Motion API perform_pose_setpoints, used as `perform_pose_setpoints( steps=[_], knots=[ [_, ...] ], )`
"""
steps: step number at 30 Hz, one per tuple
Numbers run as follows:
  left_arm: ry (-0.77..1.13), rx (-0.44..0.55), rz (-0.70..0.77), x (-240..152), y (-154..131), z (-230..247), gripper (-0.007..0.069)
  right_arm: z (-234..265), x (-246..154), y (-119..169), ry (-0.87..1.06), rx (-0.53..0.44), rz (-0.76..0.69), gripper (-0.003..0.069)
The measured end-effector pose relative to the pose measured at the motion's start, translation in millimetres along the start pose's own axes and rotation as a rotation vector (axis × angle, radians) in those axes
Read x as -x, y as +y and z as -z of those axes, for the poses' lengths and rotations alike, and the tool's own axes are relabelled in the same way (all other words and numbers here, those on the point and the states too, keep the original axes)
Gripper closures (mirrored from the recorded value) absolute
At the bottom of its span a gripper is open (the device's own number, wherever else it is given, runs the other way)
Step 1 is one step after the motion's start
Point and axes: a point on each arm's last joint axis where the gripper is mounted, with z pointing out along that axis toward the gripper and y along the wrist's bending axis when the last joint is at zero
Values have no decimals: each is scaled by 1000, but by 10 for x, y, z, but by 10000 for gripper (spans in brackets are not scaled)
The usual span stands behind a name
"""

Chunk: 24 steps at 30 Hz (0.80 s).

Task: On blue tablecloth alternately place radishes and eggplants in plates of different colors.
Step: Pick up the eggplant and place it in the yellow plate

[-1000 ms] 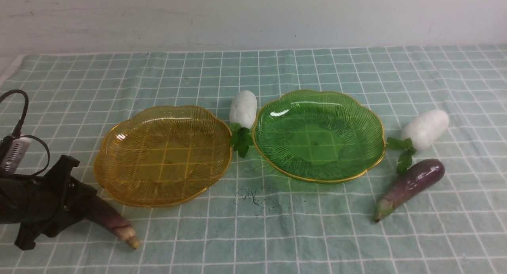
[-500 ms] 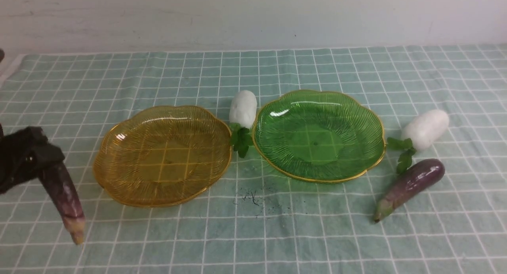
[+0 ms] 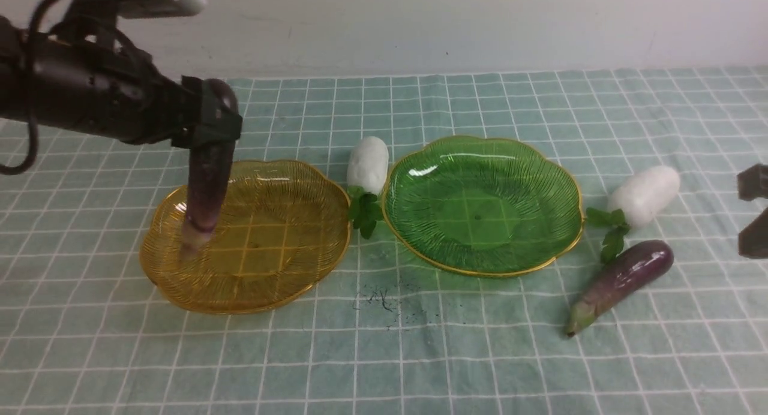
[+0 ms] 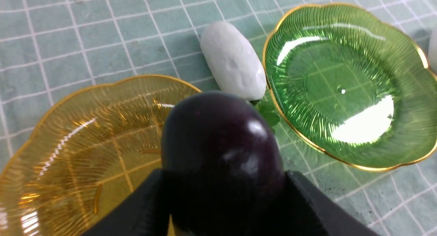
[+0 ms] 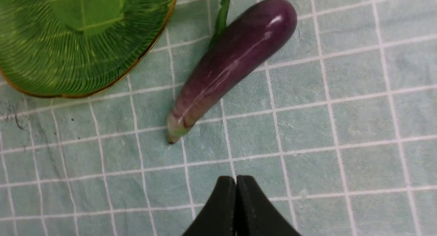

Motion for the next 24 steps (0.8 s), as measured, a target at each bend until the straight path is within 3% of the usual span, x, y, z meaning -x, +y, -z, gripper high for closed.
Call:
perform_pose_setpoints(
  steps=[5,9,13,14,18,20,24],
  knots=[
    [63,7,-23,-24,83,-432,254,-460,183,-60,57,65,-113,641],
    [71,46,-20,-70,199,-662,254,-765,284,-138,53,72,-160,542],
    [78,106,-46,-131,327,-848,254,-1065,356,-215,55,56,-195,355],
    [78,108,-47,-134,331,-854,254,-1089,360,-217,58,56,-196,344],
    [81,134,-52,-176,398,-965,251,-1332,397,-174,77,57,-201,130],
    [80,139,-50,-181,409,-984,207,-1442,397,-180,98,60,-215,45],
    [78,140,-44,-178,410,-983,123,-1528,387,-206,118,53,-223,21]
  ],
)
